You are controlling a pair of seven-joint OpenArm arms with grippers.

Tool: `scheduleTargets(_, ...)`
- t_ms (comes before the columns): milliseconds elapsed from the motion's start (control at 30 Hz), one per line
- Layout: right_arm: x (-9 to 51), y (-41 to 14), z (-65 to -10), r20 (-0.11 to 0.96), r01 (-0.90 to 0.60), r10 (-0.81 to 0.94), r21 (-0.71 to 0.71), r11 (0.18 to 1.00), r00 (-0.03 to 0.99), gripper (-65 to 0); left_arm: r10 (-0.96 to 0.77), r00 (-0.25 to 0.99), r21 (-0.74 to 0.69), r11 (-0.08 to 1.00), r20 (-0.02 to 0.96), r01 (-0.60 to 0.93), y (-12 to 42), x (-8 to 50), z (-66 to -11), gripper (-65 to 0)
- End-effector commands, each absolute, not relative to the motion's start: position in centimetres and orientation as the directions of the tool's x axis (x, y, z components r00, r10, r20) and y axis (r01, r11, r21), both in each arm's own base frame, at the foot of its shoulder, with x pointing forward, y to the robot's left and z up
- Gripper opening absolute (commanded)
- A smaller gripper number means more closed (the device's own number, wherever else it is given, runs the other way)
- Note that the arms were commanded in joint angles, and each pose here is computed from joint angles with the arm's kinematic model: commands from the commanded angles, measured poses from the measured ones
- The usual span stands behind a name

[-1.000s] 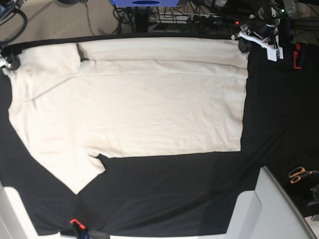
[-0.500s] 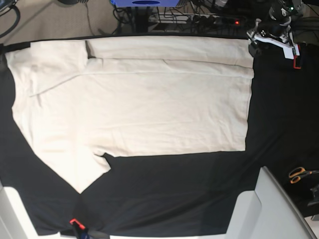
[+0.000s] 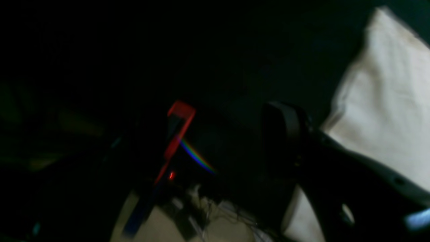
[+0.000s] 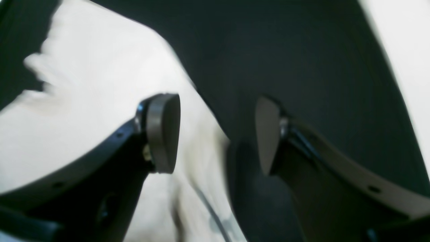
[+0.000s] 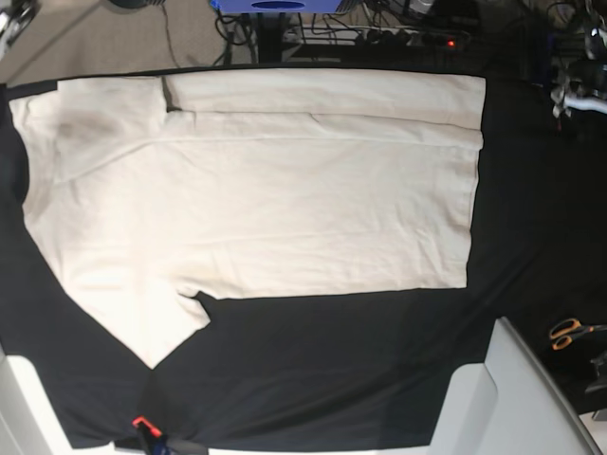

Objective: Fold the T-shirt properly
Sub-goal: 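Move right gripper to the sleeve, left gripper to the opposite hem corner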

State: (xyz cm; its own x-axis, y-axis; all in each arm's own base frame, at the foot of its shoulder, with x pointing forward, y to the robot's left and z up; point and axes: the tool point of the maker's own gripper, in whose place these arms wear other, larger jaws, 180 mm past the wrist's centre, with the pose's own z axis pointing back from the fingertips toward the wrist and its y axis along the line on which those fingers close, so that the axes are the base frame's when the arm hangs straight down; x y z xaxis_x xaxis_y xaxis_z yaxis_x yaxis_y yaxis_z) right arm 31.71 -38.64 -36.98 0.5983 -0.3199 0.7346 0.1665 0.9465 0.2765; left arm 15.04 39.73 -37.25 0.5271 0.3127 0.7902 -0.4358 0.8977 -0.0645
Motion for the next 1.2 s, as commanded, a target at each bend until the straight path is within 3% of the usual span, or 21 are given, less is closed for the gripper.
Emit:
scheduleTargets(0,33.6,-39.2,-36.0,0.761,0.141,-0.295,0.262,0.955,0.578,-30.8,0.259,0.513,-0.053,0.923,0.819,-0.381,39.2,16.7,-35.7,-22.2)
scheduleTargets(233,39.7,-36.2,-41.4,0.714,0.092,-0.286,0.298,0.950,0.640,-30.8,0.204,0.537,-0.077,0.965,0.818,-0.250,35.5,20.2,-36.0,-22.4)
scheduleTargets(467,38.6,-37.4,-45.3,0.710,0.187,-0.244,0.159,0.969,0.660,-30.8,0.144,0.570,-0.060,0.985,0.809,-0.164,34.1,21.5,-36.2,-22.4)
scheduleTargets(767,37.3,-35.6,-47.3,0.681,0.165,-0.230,0.161,0.973,0.695,-31.7,0.147,0.568,-0.063,0.984,0.810,-0.165,34.1,21.6,-36.2,-22.4)
scheduleTargets(833,37.3,-35.4,-47.4,0.680,0.164,-0.231,0.162,0.973,0.696,-36.3,0.148,0.568,-0.064,0.984,0.810,-0.166,34.0,21.6,-36.2,-22.4)
scheduleTargets(967,37.4,-35.4,-47.3,0.682,0.162,-0.229,0.162,0.973,0.695,-65.0,0.148,0.569,-0.064,0.984,0.809,-0.166,34.0,21.5,-36.3,-22.4)
scheduleTargets(1067,38.5,-35.2,-46.3,0.708,0.135,-0.208,0.159,0.978,0.675,-63.0,0.150,0.571,-0.066,0.984,0.807,-0.165,33.9,21.5,-36.4,-22.4)
scheduleTargets(1167,38.9,-34.8,-45.4,0.734,0.090,-0.168,0.145,0.985,0.659,-65.0,0.150,0.571,-0.066,0.984,0.807,-0.165,33.9,21.5,-36.4,-22.4)
